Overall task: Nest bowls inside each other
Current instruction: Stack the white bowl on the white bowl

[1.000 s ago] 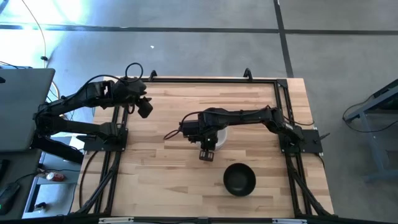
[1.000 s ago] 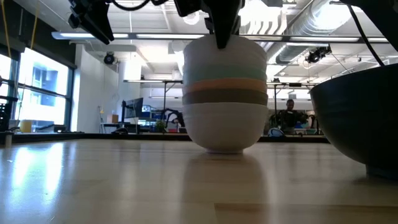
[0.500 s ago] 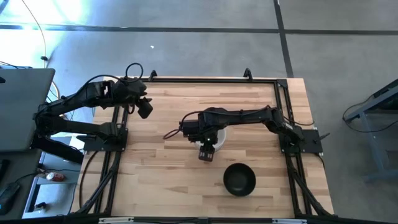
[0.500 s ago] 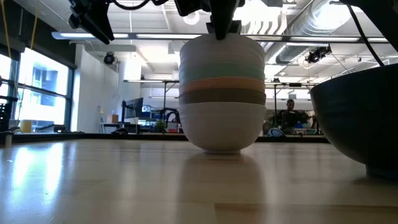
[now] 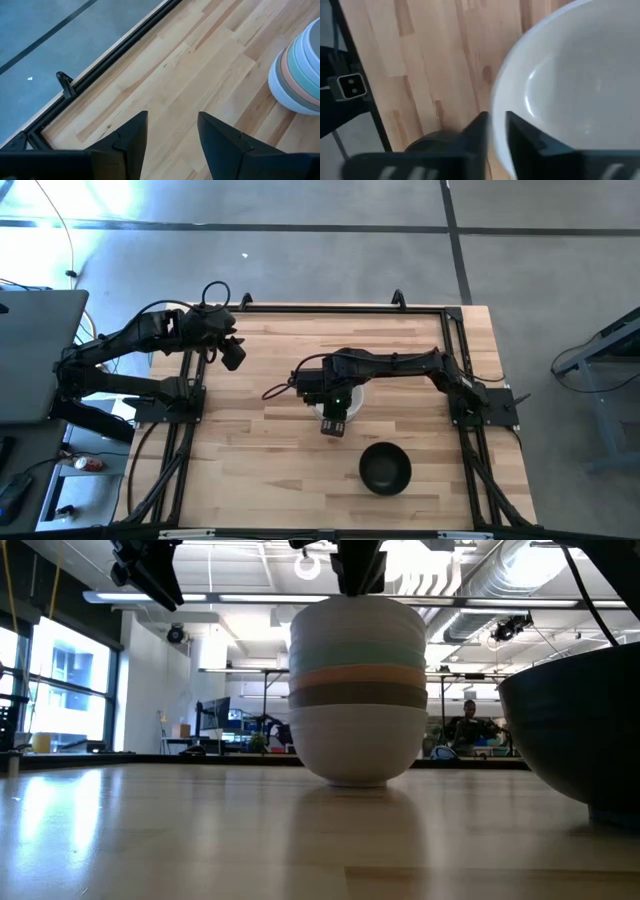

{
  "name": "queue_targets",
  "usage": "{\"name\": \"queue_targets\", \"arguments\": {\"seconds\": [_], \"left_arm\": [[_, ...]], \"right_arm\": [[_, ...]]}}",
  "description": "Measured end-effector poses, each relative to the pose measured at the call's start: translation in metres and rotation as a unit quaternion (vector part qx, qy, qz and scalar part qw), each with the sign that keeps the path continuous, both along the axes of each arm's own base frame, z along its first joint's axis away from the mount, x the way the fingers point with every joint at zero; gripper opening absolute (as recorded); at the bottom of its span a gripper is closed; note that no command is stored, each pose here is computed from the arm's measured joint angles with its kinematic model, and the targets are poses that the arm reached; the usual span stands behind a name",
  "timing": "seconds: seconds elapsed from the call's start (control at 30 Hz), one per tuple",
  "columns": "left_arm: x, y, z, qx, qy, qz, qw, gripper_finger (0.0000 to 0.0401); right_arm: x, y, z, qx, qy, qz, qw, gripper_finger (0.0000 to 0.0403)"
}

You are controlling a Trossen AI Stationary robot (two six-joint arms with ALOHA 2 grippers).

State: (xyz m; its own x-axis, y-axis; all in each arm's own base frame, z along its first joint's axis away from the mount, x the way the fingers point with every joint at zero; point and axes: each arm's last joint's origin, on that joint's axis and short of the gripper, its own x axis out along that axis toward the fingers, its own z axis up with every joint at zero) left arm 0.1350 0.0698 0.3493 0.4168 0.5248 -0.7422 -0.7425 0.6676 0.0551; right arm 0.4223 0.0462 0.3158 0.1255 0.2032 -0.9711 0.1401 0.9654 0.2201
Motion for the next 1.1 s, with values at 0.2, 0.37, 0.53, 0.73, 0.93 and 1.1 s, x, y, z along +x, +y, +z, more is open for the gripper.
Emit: {"name": "queue_targets", "arguments": {"seconds": [0.2, 0.37, 0.53, 0.73, 0.93, 1.1], "left_arm": [[0.0001, 0.0, -0.0001, 0.0, 0.0, 0.0, 1.0, 0.0164], [0.0, 0.0, 0.0001, 0.0, 0.0, 0.0, 1.0, 0.0164], [0.0001, 0.0, 0.0, 0.0, 0.0, 0.0, 1.0, 0.0164], [0.0, 0.0, 0.0, 0.0, 0.0, 0.0, 1.0, 0.0164], [0.0001, 0.0, 0.0, 0.0, 0.0, 0.0, 1.0, 0.0164], [0.0001, 0.0001, -0.0001, 0.0, 0.0, 0.0, 1.0, 0.0164]], "right_arm": [[-0.0002, 0.0008, 0.0002, 0.01, 0.0, 0.008, 1.0, 0.0009], [-0.0005, 0.0007, 0.0006, 0.01, -0.001, 0.009, 1.0, 0.0019], [-0.0006, 0.0017, 0.0006, 0.01, -0.001, 0.012, 1.0, 0.0006], [-0.0003, 0.0018, 0.0001, 0.011, 0.0, 0.012, 1.0, 0.0002], [0.0001, 0.0049, -0.0009, 0.013, 0.0, 0.016, 1.0, 0.0001], [0.0, 0.0053, -0.0011, 0.013, 0.001, 0.016, 1.0, 0.0]]}}
